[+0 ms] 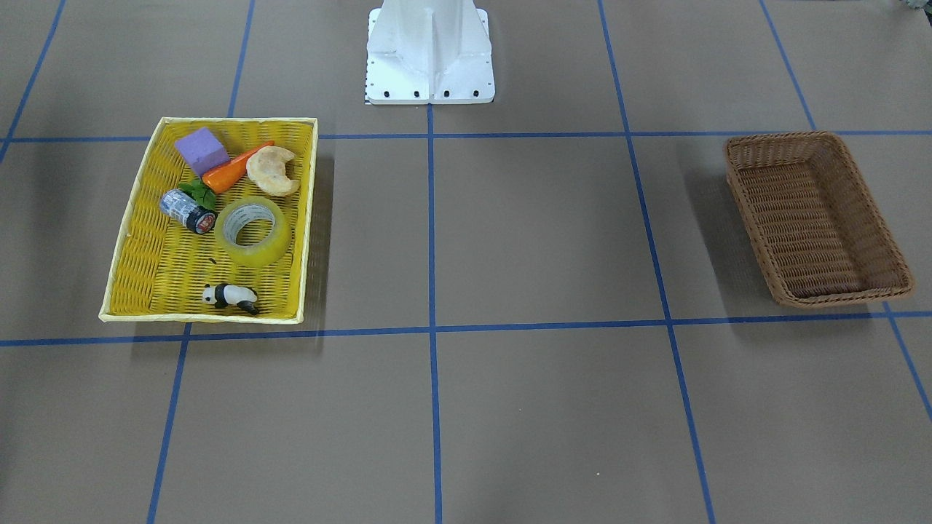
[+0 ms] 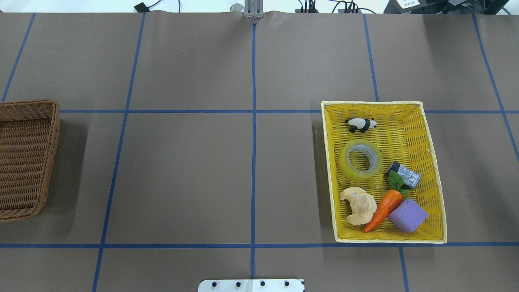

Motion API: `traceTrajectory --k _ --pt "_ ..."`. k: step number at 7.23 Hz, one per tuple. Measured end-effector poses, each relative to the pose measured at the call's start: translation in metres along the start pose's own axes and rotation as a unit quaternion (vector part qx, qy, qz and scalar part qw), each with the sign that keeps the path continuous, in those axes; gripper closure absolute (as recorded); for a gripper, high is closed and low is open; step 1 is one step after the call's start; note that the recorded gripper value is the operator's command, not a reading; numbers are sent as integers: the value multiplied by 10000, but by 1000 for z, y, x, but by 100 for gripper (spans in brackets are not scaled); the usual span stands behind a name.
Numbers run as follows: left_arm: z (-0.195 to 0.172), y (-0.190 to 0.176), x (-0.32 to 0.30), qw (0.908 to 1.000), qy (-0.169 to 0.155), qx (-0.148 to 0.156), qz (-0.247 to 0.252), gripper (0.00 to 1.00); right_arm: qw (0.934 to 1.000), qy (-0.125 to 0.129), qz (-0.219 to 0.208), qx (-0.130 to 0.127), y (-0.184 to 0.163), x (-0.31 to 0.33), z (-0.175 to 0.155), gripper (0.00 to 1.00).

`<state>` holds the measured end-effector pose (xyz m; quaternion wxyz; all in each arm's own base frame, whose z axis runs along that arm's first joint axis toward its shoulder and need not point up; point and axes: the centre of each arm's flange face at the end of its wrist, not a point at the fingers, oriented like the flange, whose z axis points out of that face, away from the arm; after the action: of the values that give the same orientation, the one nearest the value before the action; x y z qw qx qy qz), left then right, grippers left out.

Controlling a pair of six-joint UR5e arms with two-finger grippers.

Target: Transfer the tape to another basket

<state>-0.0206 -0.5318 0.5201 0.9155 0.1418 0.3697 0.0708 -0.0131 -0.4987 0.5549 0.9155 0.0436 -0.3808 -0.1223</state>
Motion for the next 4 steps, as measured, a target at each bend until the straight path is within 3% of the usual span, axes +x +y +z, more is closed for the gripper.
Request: traceTrajectory --k 4 --pt "26 30 -8 9996 51 -274 32 2 10000 17 -54 45 -2 -3 -4 0"
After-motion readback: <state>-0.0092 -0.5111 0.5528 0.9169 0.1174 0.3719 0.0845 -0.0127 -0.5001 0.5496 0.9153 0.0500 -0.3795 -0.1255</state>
